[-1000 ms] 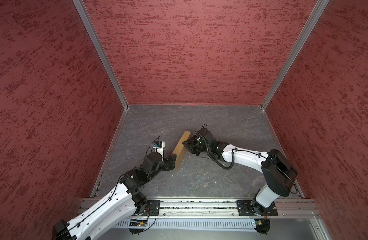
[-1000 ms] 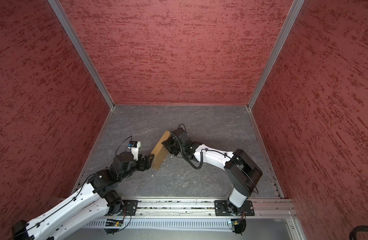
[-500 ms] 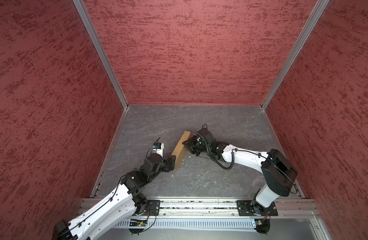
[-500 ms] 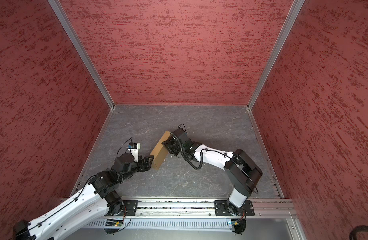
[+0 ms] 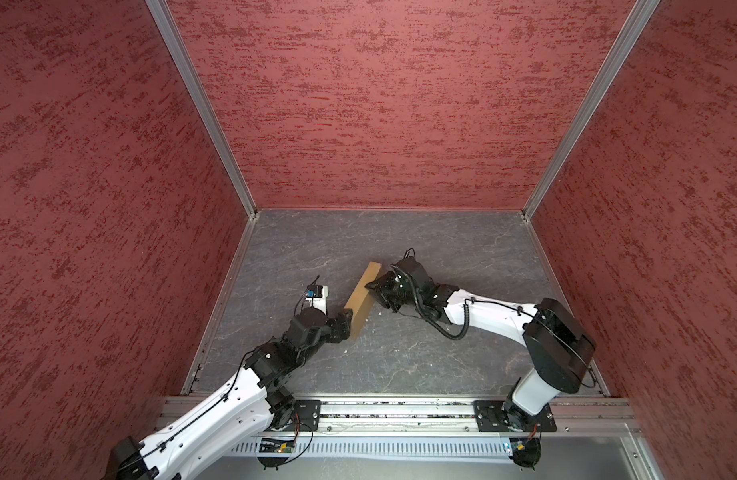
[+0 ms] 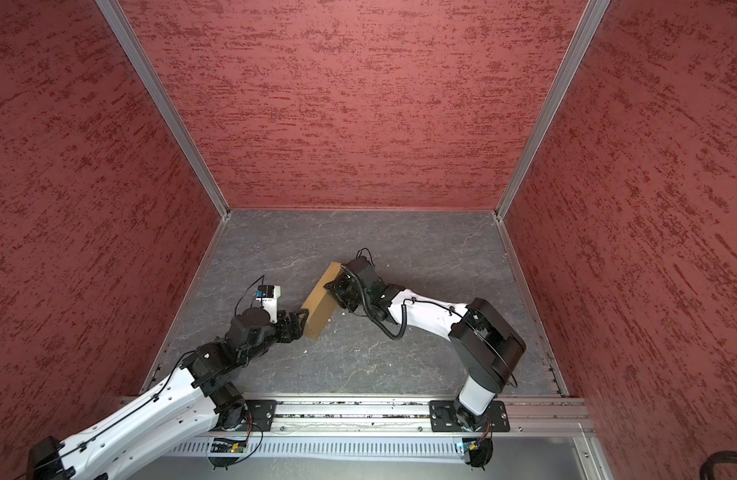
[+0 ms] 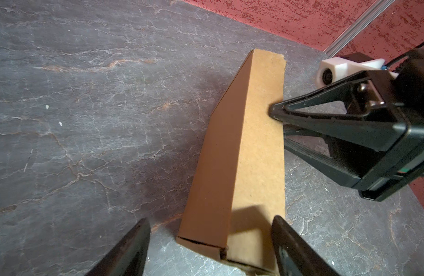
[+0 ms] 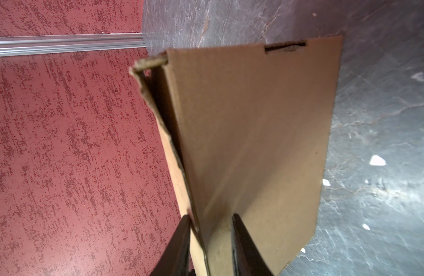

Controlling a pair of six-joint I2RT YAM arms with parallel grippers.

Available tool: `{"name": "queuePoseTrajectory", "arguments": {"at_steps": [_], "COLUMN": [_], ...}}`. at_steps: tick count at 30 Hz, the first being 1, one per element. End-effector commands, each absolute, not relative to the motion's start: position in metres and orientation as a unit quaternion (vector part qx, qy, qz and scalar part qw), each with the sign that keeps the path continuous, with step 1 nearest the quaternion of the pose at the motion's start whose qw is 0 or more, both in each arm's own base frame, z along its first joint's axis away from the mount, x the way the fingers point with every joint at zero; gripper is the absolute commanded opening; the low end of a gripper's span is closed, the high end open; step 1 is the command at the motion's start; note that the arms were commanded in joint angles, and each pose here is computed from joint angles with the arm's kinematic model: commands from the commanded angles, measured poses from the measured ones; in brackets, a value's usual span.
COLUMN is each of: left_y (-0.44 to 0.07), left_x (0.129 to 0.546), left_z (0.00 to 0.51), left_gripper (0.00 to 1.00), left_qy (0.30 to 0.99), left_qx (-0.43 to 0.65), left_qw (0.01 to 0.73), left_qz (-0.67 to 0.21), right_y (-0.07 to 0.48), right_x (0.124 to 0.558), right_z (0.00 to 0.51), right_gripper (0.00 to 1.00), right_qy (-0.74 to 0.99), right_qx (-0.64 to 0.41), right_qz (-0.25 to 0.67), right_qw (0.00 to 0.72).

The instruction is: Fold the paper box

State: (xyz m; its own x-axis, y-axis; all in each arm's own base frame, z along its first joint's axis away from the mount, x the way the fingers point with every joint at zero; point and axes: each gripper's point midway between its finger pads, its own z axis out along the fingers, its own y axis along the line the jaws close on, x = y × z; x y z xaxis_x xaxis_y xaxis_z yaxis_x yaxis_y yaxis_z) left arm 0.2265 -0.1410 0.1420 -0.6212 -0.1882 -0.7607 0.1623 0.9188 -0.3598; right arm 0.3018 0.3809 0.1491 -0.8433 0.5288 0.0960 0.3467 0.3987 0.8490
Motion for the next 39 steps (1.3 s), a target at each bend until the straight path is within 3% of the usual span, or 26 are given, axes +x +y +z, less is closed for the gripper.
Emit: {"name": "queuePoseTrajectory", "arguments": {"at_steps": [1, 14, 28, 39], "left_y": [-0.134, -0.152, -0.173, -0.175], "left_x": [0.234, 0.279, 0.307, 0.311], "left_z": [0.149, 0.172, 0.172, 0.159], "left_gripper": [0.8, 0.8, 0.8, 0.8], "left_qy": [0.88, 0.869, 0.864, 0.87], "left_qx": [0.003, 0.032, 0.054, 0.054], "left_qw": [0.441, 0.452, 0.449, 0.438], "left_qz": [-0.174, -0.201, -0.221, -0.219], "right_y": [0.364, 0.362, 0.345, 0.319], "right_x": [0.287, 0.297, 0.33, 0.365], "right_z": [0.114, 0.132, 0.187, 0.205], "right_gripper": [0.33, 0.48, 0.54, 0.53], "right_qy": [0.855, 0.854, 0.861, 0.856], "right_qx": [0.289, 0.267, 0.204, 0.186], "right_qz": [0.424, 0.435, 0.421, 0.424], "right_qw": [0.073, 0.101, 0.201, 0.227]}}
